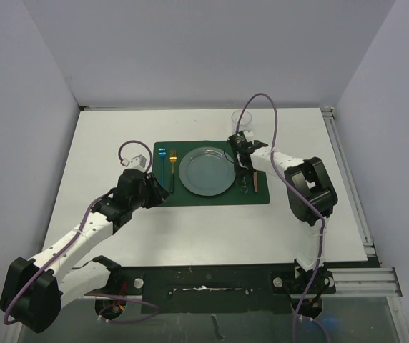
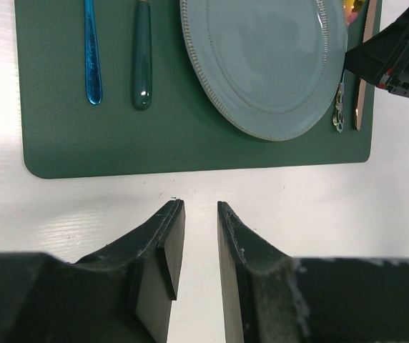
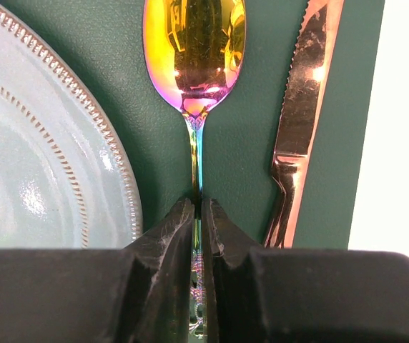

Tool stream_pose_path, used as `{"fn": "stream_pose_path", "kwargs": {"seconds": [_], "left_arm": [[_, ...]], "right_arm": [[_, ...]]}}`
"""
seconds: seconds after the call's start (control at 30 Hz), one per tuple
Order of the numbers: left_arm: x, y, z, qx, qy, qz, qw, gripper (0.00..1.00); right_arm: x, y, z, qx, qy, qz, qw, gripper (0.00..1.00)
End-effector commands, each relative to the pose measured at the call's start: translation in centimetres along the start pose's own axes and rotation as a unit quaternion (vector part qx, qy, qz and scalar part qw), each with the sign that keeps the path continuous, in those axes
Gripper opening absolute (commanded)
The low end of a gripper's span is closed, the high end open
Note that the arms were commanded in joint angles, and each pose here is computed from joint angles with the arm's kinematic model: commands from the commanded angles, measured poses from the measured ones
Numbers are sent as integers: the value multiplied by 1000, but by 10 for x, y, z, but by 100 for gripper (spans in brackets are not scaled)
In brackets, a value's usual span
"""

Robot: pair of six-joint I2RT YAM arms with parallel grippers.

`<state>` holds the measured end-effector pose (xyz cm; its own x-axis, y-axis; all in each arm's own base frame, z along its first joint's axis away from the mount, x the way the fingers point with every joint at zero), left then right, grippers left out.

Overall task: Set the dinner table for one person
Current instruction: Adjust the spoon at the center of the board.

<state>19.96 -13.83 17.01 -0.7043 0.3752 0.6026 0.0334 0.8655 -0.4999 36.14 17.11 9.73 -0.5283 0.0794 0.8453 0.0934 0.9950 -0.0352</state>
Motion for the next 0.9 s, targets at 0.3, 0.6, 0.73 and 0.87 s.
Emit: {"fn": "stream_pose_path", "kwargs": {"seconds": [0.3,0.6,0.73,0.87], "left_arm": [[3,-4,-7,-8,-23,12,1000,25],[3,-3,-6,-7,-23,11,1000,25],[2,-3,-5,-6,-22,10,1000,25],[0,-3,-5,-5,-20,11,1000,25]], "right_arm": [[1,-1,-2,-31,-8,30,999,0],[-2,1,-1,-31,-3,33,999,1],[0,0,-2,-31,-5,38,999,8],[4,-2,-5,-32,-10,40,999,13]]}}
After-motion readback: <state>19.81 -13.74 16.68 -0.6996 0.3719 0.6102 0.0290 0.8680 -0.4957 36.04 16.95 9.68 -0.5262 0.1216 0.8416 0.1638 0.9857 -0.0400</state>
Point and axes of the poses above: each gripper's point midway between its finger pads, its own x axis back along the fingers, its own y axis along the line the jaws close on, z = x × y, the point moved 9 cm from there along x, back along the fingers, and after that the axes turned 6 degrees about -x, right-handed, at the moved point
